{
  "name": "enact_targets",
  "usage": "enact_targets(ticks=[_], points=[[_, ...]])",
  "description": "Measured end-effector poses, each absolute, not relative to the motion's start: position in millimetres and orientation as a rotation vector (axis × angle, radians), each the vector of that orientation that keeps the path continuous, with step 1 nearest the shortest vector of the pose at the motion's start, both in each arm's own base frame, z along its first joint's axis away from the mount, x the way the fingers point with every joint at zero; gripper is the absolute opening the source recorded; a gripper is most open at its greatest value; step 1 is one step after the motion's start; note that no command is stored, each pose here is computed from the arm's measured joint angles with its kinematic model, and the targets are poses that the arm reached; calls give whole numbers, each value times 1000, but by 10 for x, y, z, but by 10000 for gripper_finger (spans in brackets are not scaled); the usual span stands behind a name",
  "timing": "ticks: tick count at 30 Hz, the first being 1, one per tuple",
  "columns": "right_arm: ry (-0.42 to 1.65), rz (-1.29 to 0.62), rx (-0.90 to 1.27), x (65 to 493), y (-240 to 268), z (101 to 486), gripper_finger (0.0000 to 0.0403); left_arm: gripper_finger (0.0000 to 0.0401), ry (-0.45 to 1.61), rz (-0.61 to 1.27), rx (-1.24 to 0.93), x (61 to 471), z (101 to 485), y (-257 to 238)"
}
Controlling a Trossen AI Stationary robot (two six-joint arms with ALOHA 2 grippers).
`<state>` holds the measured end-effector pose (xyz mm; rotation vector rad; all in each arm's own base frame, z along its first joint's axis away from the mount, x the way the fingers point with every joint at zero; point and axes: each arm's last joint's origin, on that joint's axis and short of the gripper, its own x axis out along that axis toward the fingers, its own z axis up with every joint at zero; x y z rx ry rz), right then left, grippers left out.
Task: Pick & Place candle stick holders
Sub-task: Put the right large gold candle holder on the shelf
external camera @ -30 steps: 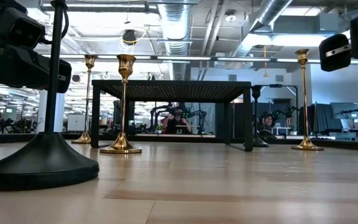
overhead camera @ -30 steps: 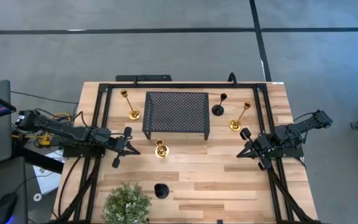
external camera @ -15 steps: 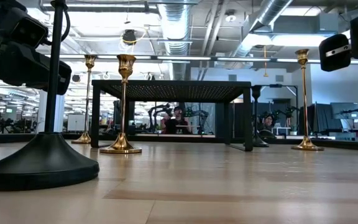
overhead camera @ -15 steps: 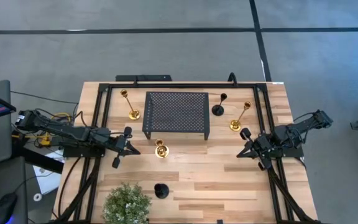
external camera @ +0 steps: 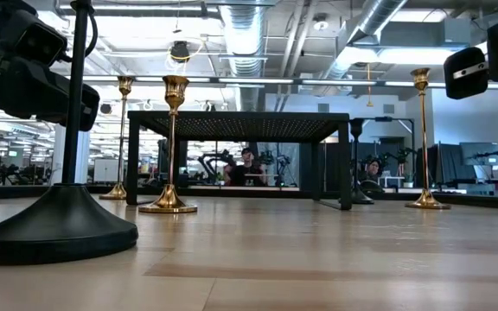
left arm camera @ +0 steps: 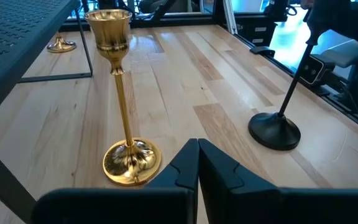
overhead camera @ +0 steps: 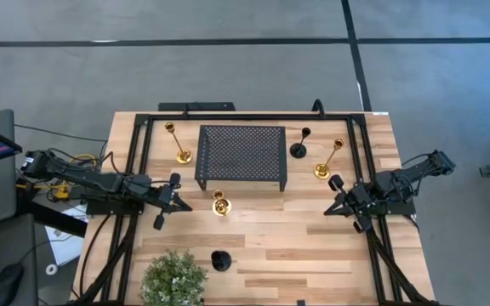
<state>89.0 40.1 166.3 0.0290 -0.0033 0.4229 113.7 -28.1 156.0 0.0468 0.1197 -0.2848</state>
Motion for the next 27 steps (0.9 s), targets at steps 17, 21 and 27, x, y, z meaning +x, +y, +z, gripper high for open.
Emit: enact_targets(ticks=[17,21,27], points=[[-59,421,41,889,400,1717,0,8,114,-282,-2,1138,1572,-282],[-87,421,47,886,398,1744,0,8,113,-282,2,1138,1572,-282],[-81,421,45,887,399,1738,0,8,87,-283,2,1140,1597,-283]])
